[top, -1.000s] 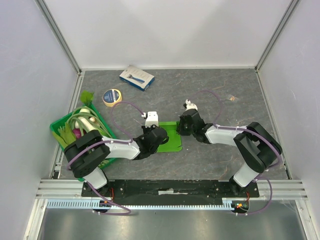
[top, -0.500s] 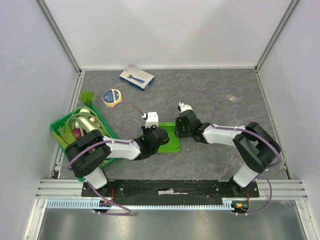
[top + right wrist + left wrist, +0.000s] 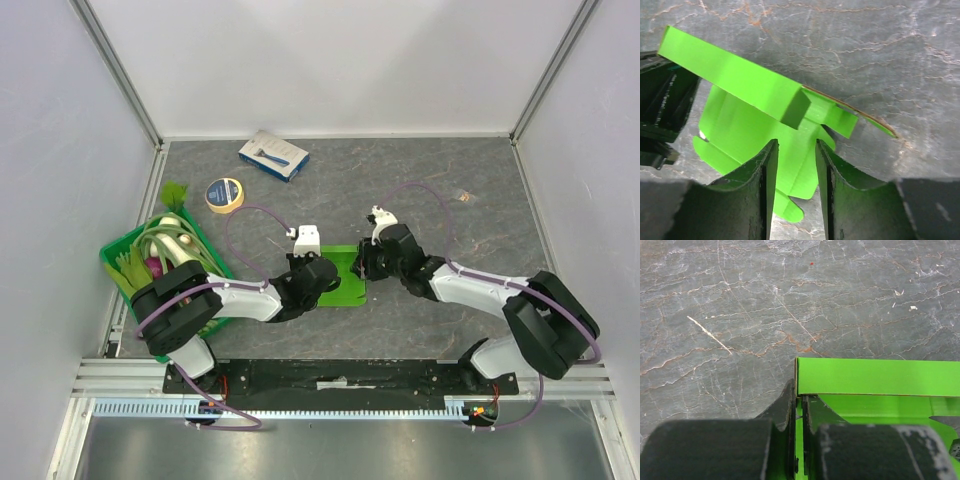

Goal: Fold the paper box

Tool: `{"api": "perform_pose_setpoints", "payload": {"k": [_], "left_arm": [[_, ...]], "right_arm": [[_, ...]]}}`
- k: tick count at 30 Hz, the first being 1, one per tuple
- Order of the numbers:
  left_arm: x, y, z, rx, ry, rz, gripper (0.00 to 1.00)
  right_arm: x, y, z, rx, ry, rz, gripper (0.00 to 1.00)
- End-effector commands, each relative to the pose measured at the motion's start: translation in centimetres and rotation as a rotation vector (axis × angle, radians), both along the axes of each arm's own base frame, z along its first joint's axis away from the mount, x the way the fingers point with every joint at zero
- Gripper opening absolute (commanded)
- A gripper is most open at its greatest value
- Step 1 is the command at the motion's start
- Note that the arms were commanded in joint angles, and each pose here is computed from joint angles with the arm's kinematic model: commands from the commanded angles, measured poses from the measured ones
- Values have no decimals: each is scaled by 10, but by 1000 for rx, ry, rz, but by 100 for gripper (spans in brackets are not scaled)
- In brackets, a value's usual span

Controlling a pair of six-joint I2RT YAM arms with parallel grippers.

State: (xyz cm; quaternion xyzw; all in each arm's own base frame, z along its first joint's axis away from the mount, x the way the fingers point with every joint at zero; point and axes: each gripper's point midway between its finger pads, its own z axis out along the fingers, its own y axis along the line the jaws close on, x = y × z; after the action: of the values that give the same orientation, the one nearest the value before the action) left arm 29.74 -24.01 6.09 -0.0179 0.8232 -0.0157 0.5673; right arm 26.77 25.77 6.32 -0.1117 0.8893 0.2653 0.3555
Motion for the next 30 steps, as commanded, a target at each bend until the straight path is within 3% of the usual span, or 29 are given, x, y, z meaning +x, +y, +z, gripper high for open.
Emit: {"api": "perform_pose_setpoints", "payload": {"k": [1, 4, 6, 8, 14, 18, 23, 30], "left_arm": [[5, -6, 13, -54, -45, 18, 2], [5, -5, 13, -43, -50, 20, 2], [5, -5, 12, -42, -50, 21, 2], [5, -5, 12, -43, -52, 21, 2], [7, -5, 11, -3, -67, -2, 2], [7, -2, 12, 40, -86, -23, 2], [9, -1, 14, 83, -108, -50, 2], [10, -3, 17, 107, -130, -84, 2]], "right_arm": [[14, -16, 20, -30, -70, -89, 41], [17, -39, 24, -83, -74, -186, 36], [14, -58, 16, -139, -36, -251, 24], [19, -64, 21, -176, -73, -255, 20], [43, -65, 49, -373, -238, -76, 33], [45, -58, 44, -482, -211, 65, 36], [43, -54, 42, -540, -244, 169, 46], [39, -34, 20, -515, -208, 309, 45]]}}
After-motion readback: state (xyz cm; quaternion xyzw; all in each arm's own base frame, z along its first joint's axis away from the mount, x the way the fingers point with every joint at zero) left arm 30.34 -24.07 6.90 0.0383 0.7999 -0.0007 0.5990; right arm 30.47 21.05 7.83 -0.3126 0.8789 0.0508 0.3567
